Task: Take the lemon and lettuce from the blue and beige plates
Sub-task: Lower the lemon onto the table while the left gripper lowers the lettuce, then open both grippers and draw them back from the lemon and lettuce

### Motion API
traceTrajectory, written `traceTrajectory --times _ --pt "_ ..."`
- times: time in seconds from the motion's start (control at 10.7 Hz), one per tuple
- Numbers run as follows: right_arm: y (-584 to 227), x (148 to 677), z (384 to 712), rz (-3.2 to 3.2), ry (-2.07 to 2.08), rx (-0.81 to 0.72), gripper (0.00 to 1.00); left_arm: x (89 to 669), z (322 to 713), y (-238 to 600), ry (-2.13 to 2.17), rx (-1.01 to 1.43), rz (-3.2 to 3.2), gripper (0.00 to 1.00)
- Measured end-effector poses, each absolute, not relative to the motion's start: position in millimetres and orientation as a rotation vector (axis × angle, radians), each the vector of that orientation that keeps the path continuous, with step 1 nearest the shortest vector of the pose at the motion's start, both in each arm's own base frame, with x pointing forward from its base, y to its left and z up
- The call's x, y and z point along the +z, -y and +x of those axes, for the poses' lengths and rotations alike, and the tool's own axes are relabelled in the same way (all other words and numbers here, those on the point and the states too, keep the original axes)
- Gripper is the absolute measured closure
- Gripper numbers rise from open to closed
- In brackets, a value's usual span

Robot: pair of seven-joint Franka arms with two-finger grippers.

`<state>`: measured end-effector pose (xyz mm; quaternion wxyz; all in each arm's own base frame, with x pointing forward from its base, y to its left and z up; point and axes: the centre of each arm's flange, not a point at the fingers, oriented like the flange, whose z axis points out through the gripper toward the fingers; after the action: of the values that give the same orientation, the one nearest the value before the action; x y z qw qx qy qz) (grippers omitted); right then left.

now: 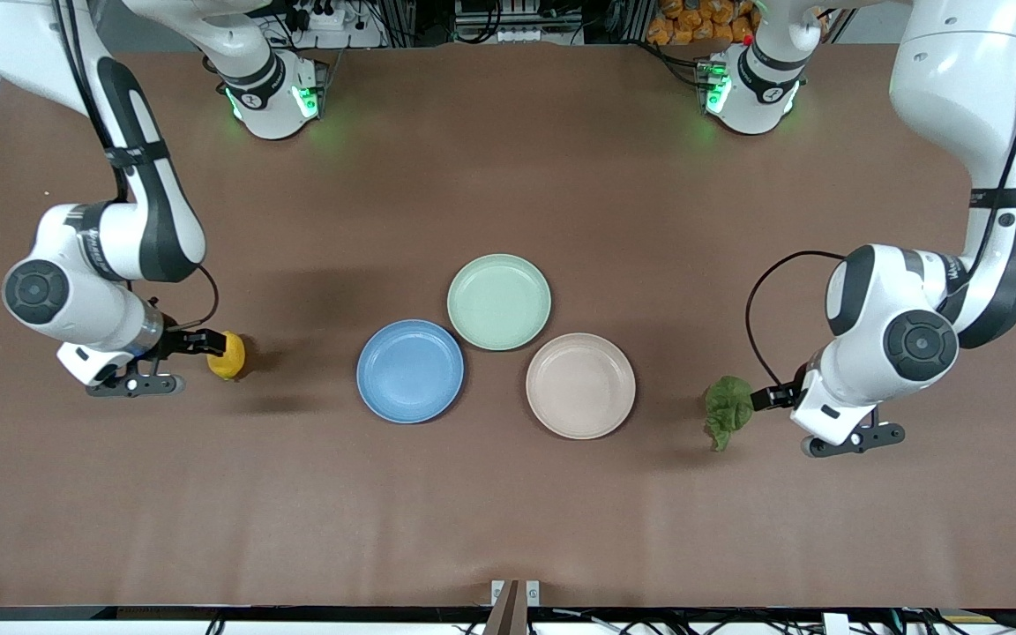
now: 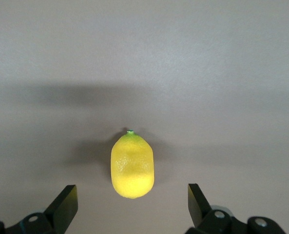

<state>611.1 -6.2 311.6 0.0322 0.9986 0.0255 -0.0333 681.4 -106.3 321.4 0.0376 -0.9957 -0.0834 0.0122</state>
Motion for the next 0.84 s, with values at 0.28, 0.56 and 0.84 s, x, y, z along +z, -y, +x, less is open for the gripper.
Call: traceTrajectory --times 0.28,0.56,0.84 --pt "8.5 353.3 606.7 3.083 -0.067 -0.068 0.00 338.5 654.9 108.1 0.243 0.053 -3.049 0.00" --pt "8.0 404.9 597.3 3.093 -0.064 -0.065 0.00 362.7 618.6 107.5 0.245 0.059 -3.046 0.00" --pt "4.7 473.6 594.1 3.096 -0.064 -0.144 0.00 384.9 600.0 107.7 0.268 0.038 -3.064 0.00"
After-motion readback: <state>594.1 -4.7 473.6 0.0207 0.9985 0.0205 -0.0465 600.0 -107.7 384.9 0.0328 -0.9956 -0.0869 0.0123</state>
